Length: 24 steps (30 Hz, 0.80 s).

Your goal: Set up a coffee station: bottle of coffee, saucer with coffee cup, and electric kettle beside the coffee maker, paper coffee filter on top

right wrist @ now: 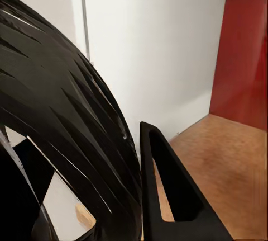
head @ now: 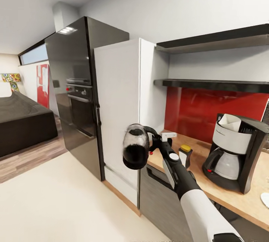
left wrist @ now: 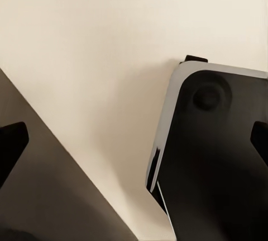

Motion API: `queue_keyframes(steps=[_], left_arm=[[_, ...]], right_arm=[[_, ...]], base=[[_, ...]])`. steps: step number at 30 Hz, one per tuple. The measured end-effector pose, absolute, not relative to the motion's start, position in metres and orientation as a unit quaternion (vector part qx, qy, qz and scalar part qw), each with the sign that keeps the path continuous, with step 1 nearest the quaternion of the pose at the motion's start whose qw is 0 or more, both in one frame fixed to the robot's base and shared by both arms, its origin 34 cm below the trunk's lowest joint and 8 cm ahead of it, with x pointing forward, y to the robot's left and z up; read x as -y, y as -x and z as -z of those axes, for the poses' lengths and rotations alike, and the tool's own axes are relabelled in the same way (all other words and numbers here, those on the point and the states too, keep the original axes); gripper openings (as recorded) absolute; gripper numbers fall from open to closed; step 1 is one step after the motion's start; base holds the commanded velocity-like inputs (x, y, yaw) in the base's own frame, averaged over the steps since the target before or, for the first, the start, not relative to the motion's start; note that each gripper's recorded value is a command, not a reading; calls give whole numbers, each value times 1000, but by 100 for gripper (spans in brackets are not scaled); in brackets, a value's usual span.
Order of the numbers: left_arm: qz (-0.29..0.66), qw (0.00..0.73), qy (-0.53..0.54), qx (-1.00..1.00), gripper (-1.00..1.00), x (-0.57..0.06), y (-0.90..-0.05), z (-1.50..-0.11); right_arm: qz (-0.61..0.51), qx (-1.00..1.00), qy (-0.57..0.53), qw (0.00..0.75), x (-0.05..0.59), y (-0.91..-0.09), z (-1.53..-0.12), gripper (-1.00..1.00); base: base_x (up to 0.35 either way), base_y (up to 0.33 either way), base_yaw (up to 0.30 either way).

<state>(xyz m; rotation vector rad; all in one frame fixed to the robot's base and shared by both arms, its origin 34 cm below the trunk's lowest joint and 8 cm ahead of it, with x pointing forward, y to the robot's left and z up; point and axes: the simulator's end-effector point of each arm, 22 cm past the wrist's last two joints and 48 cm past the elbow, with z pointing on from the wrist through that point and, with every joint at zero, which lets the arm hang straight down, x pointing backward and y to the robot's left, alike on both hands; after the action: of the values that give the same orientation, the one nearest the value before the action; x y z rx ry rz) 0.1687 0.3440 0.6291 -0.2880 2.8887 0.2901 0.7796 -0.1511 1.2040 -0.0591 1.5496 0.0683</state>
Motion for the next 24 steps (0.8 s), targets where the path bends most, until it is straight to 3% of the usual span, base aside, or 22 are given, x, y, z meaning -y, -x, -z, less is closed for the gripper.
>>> queue_keyframes(steps=[14,24], left_arm=[[-100,102,97,-985,100,-344,-161,-628],[-100,96,97,-986,100,-344,-156,-627]], right_arm=[[2,-698,-15,716,179,-784,-1210,-100],[-7,-709,-76,701,197,-785,-1208,-100]], base=[[5,3,-170],[230,202,-70]])
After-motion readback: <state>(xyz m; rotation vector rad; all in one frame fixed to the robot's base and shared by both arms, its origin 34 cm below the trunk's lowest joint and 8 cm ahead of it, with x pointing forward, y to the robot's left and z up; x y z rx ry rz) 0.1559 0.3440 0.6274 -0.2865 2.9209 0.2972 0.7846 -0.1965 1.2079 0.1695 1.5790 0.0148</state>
